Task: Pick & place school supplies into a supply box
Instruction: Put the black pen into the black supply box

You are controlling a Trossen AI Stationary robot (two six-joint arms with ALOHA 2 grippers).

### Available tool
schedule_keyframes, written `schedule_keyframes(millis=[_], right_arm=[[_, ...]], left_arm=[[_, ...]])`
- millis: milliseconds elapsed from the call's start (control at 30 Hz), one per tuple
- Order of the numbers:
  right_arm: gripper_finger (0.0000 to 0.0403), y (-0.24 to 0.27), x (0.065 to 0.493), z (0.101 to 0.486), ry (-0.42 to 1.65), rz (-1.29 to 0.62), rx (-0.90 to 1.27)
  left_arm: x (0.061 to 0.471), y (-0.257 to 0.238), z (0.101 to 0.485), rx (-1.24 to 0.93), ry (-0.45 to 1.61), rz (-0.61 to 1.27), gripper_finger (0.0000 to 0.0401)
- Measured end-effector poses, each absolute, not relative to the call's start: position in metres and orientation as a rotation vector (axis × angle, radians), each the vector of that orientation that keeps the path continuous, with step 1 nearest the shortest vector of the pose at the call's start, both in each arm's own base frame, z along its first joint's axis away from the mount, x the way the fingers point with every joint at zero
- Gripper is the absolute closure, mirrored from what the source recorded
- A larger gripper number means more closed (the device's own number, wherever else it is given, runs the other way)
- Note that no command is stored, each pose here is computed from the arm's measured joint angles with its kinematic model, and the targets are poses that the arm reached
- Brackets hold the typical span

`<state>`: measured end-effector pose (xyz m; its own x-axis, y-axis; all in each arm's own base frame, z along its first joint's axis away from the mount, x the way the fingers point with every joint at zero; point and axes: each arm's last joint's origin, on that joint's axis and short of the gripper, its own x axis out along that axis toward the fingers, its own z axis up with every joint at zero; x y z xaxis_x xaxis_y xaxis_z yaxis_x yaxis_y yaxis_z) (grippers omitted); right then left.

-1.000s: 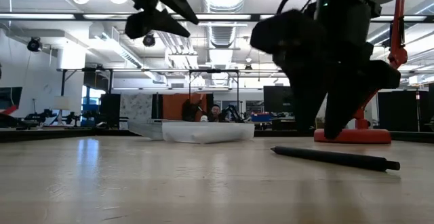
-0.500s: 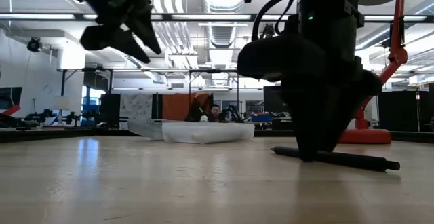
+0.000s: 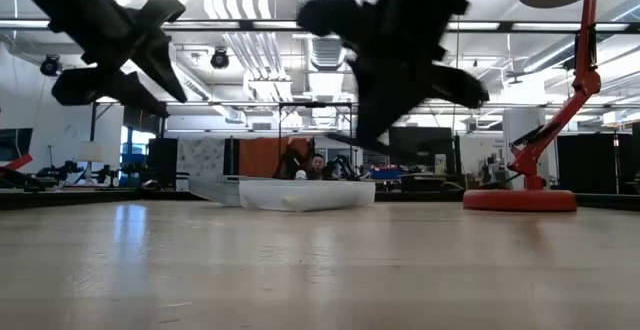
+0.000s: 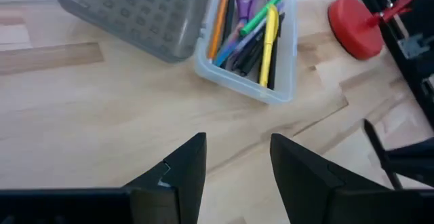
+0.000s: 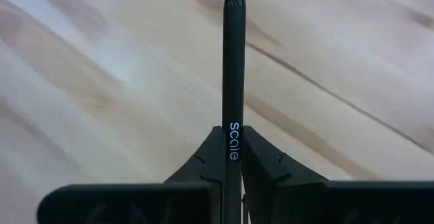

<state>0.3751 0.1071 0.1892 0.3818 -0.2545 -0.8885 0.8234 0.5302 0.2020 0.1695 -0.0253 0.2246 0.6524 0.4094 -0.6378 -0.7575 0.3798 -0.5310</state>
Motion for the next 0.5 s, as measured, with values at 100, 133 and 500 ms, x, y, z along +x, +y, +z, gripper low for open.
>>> schedule_keyframes(millis=[100,133,500], right_arm=[[0.0388,0.079,0.384,0.204,0.851,-0.727,0.739],[0.0388,0.067,0.387,0.209,0.824,-0.734,0.749],[0.0362,-0.063,0.396,0.213,0.471,-1.011,1.230]], left_arm=[[0.162,-0.023,0.223,-0.917,0.414,0.773,0.0253],[0.160,-0.022,0.223,-0.917,0.401,0.775,0.0253],[0.149,-0.011,0.235,-0.723,0.289,0.881,0.0253]])
